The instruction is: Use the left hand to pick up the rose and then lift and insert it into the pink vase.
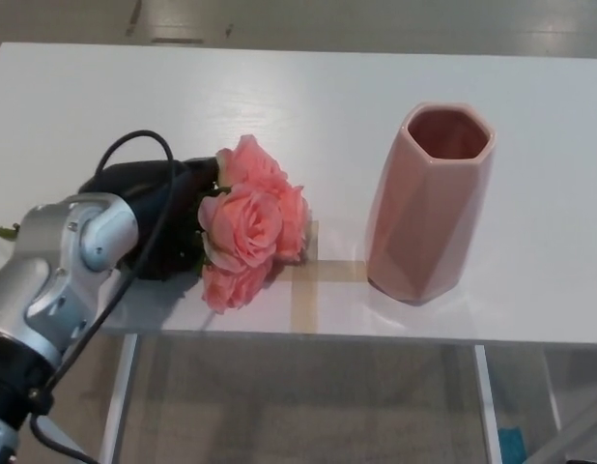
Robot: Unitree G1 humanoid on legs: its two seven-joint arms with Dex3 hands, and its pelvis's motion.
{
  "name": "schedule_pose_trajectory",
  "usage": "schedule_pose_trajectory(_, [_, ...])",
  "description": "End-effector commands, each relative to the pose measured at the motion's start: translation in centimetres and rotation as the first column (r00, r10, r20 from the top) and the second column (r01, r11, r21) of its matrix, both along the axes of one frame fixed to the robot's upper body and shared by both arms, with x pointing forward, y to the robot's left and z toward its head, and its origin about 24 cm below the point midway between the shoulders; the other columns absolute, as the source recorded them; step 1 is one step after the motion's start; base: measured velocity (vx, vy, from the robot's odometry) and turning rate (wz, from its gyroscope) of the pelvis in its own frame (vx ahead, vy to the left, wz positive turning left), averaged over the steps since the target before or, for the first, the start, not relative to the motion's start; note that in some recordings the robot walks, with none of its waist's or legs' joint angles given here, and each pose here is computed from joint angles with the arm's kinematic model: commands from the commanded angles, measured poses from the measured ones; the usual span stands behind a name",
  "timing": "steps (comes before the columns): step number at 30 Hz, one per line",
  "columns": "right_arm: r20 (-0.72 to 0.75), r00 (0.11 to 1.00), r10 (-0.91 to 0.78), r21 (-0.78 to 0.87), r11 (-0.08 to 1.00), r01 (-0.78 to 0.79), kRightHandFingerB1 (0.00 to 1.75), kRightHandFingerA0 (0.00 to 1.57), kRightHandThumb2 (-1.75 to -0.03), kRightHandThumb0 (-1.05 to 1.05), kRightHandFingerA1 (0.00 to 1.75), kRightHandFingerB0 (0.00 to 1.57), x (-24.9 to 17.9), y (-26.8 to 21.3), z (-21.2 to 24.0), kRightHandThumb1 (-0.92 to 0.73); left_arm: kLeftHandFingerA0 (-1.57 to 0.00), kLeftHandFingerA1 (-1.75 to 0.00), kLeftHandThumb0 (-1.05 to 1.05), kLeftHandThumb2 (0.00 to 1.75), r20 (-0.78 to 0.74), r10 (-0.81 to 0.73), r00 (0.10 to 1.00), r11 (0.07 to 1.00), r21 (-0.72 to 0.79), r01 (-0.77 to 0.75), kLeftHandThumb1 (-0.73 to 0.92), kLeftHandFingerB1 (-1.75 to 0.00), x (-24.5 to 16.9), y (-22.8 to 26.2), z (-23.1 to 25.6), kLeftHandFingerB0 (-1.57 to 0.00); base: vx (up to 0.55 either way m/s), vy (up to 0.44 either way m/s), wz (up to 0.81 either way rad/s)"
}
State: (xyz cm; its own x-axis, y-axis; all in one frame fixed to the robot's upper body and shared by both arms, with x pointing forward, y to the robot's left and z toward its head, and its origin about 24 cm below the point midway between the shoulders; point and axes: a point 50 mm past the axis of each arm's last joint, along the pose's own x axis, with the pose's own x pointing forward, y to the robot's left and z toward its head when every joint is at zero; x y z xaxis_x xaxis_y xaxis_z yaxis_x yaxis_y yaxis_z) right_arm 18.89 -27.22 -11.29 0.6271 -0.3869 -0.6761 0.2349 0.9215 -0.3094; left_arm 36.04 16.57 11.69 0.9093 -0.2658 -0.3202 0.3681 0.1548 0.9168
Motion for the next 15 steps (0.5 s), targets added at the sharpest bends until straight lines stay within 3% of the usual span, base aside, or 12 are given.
schedule_pose_trajectory(1, [-0.008, 1.0, -0.011, 0.004, 1.0, 0.011, 0.46, 0.72, -0.55, -0.22, 0.52, 0.6, -0.1, -0.3, 0.0, -0.54, 0.0, -0.04, -0.22, 0.73, 0.002, -0.005, 1.0, 1.0, 0.013, 0.005, 0.48, -0.17, 0.0, -0.7, -0.2, 0.0, 0.0, 0.0, 0.0])
schedule_pose_trajectory(8, [-0.003, 1.0, -0.013, 0.009, 1.0, 0.013, 0.46, 0.72, -0.55, -0.22, 0.52, 0.58, 0.1, -0.3, 0.1, -0.54, 0.0, -0.04, -0.25, 0.71, -0.008, 0.007, 1.0, 1.0, 0.015, -0.007, 0.47, -0.17, -0.1, -0.8, -1.0, 0.0, 0.0, 0.0, 0.0])
schedule_pose_trajectory(9, [-0.002, 1.0, -0.014, 0.011, 1.0, 0.014, 0.46, 0.72, -0.55, -0.22, 0.52, 0.58, 0.1, -0.3, 0.1, -0.54, 0.0, -0.07, -0.25, 0.56, -0.012, 0.012, 1.0, 1.0, 0.018, -0.011, 0.54, -0.16, -0.1, -0.8, -1.0, 0.0, 0.0, 0.0, 0.0])
schedule_pose_trajectory(10, [-0.002, 1.0, -0.015, 0.012, 1.0, 0.015, 0.46, 0.72, -0.55, -0.22, 0.52, 0.58, 0.2, -0.3, 0.1, -0.54, 0.0, -0.14, -0.3, 0.72, -0.018, 0.018, 1.0, 0.999, 0.027, -0.018, 0.45, -0.18, 0.0, -0.9, -1.1, 0.0, 0.0, 0.0, 0.0])
schedule_pose_trajectory(13, [-0.002, 1.0, -0.016, 0.015, 1.0, 0.016, 0.53, 0.69, -0.67, -0.28, 0.58, 0.57, 0.2, -0.3, 0.1, -0.49, -0.06, -0.24, -0.28, 0.58, -0.028, 0.027, 0.999, 0.998, 0.057, -0.025, 0.53, -0.2, 0.2, -1.0, -1.4, 0.0, 0.0, 0.0, 0.0])
schedule_pose_trajectory(15, [-0.001, 1.0, -0.018, 0.016, 1.0, 0.018, 0.53, 0.69, -0.67, -0.28, 0.58, 0.57, 0.2, -0.3, 0.1, -0.49, -0.74, -0.57, -0.28, 0.59, -0.061, 0.03, 0.998, 0.996, 0.089, -0.025, 0.62, -0.3, 0.4, -1.2, -1.6, -0.25, 0.0, 0.0, 0.0])
